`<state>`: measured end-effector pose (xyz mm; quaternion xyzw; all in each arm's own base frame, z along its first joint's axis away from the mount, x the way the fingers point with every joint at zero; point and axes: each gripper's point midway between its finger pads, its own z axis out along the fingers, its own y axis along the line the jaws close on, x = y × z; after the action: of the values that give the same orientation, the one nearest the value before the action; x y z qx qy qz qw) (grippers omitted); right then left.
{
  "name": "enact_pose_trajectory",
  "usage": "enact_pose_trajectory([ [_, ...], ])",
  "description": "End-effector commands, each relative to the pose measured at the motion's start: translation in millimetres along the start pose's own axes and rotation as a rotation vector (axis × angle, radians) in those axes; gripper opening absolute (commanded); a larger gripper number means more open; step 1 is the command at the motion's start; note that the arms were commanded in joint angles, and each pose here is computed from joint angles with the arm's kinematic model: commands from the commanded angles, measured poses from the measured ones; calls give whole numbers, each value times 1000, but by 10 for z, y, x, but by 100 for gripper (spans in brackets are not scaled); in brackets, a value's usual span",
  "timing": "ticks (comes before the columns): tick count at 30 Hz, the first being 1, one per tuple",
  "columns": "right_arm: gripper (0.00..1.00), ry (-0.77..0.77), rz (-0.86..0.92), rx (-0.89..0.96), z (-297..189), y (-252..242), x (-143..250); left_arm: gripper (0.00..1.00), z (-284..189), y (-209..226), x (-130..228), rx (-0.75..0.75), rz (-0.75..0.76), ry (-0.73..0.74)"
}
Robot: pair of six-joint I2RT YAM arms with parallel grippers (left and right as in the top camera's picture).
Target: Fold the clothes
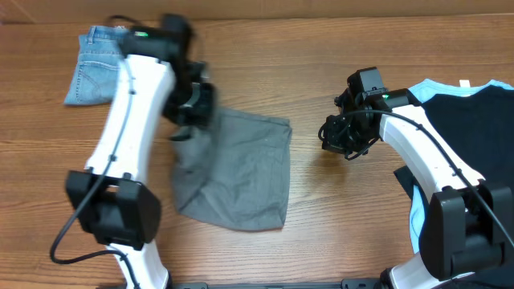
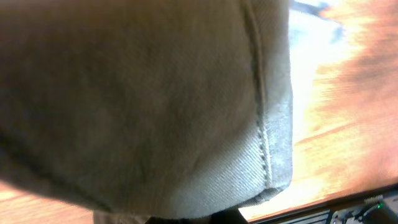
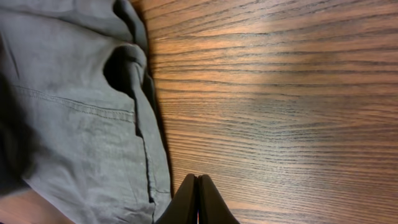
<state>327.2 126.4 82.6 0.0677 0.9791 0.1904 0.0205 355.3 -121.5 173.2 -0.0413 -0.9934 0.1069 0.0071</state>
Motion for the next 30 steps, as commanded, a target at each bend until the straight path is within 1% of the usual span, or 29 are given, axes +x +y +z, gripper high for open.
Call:
enact_pose_trajectory([
  [1, 4, -40, -18, 3, -93, 24, -73, 6, 53, -429, 67, -17, 35, -17],
  [3, 4, -42, -17, 10, -93, 13, -77, 9, 116, -548, 93, -71, 51, -28],
  [5, 4, -42, -17, 10, -93, 13, -76, 17, 193, -700, 140, -100, 62, -29],
  [7, 4, -43, -18, 10, -93, 13, -79, 26, 276, -878, 187, -100, 109, -25],
  [8, 4, -44, -18, 10, -93, 13, -80, 40, 320, -959, 210, -100, 120, -22],
  [9, 4, -45, -18, 13, -93, 7, -81, 47, 367, -1026, 232, -100, 122, -17],
  [10, 4, -46, -18, 17, -93, 1, -83, 42, 409, -1093, 254, -99, 122, -14],
  [11, 4, -47, -17, 22, -94, -7, -85, 35, 450, -1149, 278, -96, 130, -6],
  [12, 4, -48, -17, 26, -94, -14, -87, 32, 487, -1208, 317, -92, 144, 6],
  [15, 4, -50, -14, 50, -95, -58, -84, 31, 526, -1296, 429, -71, 158, 48],
  [18, 5, -46, -9, 81, -98, -115, -68, 29, 492, -1235, 506, -86, 158, 81],
  [19, 8, -44, -8, 87, -99, -126, -62, 30, 483, -1184, 511, -101, 156, 88],
  [21, 13, -37, -10, 89, -99, -132, -44, 41, 449, -1000, 501, -160, 132, 96],
  [23, 20, -11, -68, 44, -91, -51, 5, 49, 399, -765, 457, -241, 106, 90],
  [24, 24, 11, -116, -8, -87, 39, 51, 50, 373, -657, 428, -278, 94, 84],
  [25, 28, 43, -179, -90, -91, 184, 128, 47, 345, -553, 400, -307, 80, 80],
  [26, 32, 76, -250, -189, -111, 356, 225, 39, 329, -485, 382, -317, 66, 80],
  [27, 36, 105, -314, -285, -144, 520, 327, 32, 320, -427, 361, -316, 60, 83],
  [28, 40, 124, -352, -343, -166, 628, 398, 27, 315, -389, 345, -312, 56, 86],
  [30, 47, 153, -397, -393, -166, 777, 516, 24, 322, -321, 324, -313, 37, 89],
])
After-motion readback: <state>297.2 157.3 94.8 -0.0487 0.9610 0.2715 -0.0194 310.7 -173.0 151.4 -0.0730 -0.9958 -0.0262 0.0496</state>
